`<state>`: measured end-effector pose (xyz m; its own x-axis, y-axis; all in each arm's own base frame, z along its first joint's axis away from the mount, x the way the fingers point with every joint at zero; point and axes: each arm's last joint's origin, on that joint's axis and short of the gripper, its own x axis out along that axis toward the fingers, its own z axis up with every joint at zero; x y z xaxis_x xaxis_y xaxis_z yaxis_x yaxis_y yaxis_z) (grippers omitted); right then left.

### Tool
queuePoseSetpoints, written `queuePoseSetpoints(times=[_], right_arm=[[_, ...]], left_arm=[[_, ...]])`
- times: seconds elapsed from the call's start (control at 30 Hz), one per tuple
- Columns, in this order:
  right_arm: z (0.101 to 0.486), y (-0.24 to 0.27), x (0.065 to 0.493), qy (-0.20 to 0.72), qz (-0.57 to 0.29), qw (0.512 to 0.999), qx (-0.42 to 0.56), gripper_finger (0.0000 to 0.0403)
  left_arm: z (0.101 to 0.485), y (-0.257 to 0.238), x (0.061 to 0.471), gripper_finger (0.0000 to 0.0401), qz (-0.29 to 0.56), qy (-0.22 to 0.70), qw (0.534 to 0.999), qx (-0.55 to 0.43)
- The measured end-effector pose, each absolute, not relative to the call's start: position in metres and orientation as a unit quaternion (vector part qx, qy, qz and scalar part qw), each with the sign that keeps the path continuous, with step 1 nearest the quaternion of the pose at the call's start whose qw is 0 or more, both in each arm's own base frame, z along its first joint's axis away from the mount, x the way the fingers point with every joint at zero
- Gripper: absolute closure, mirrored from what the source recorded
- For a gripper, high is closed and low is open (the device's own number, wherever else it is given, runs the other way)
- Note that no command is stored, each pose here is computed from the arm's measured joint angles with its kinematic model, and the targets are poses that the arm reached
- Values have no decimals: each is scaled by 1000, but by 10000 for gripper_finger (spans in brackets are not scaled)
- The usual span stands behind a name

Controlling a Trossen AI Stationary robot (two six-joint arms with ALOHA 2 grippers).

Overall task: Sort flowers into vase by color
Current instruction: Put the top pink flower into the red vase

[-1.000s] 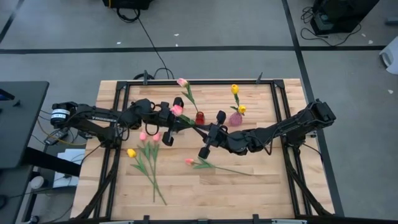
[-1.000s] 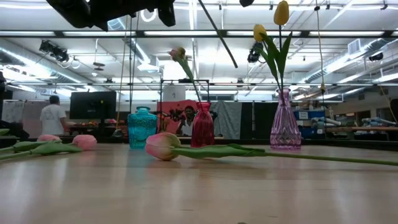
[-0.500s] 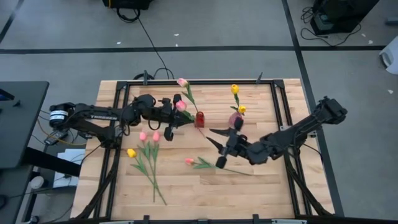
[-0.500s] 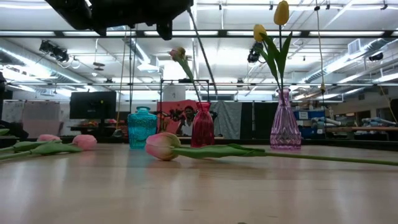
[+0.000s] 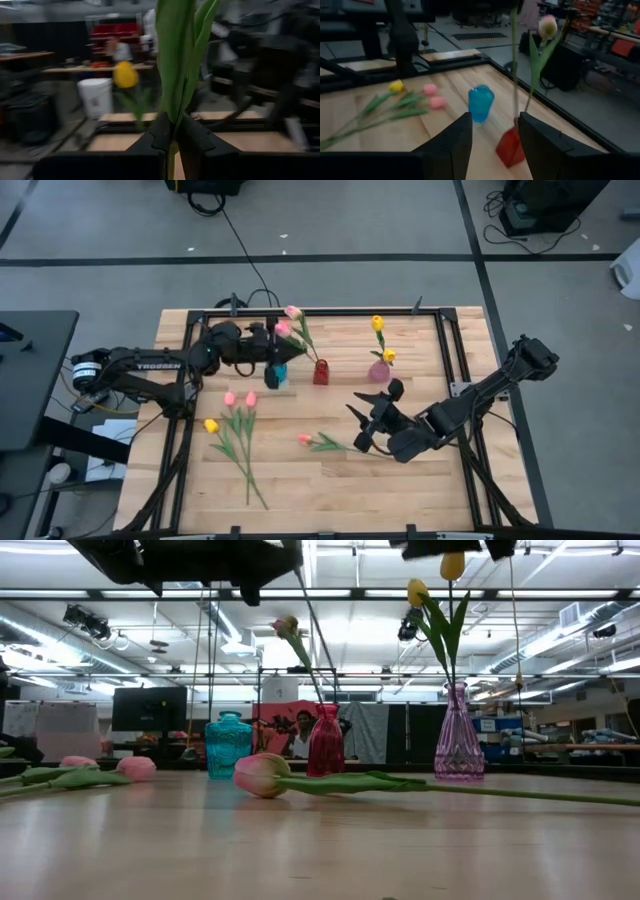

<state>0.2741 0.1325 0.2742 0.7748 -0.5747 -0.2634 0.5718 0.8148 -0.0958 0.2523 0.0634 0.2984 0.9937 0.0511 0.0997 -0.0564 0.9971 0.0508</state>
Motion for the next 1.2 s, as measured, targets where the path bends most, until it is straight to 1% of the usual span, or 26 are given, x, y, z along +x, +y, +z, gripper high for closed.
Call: queuePoseSetpoints(times=[0.17, 0.27, 0.7, 1.03, 1.2], right_arm=[[254, 129, 268, 144, -324, 935, -4, 233], [247, 127, 266, 147, -330, 932, -7, 233], [245, 126, 265, 142, -340, 930, -10, 233], [246, 126, 265, 139, -339, 930, -7, 233], [246, 126, 265, 139, -338, 931, -6, 233]], left_arm=[[300, 72, 252, 372, 97, -25, 993, 59], [302, 73, 252, 372, 111, -29, 991, 70], [295, 73, 253, 372, 107, -2, 993, 44], [296, 72, 254, 372, 98, -7, 995, 36], [301, 72, 253, 372, 98, -31, 994, 40]])
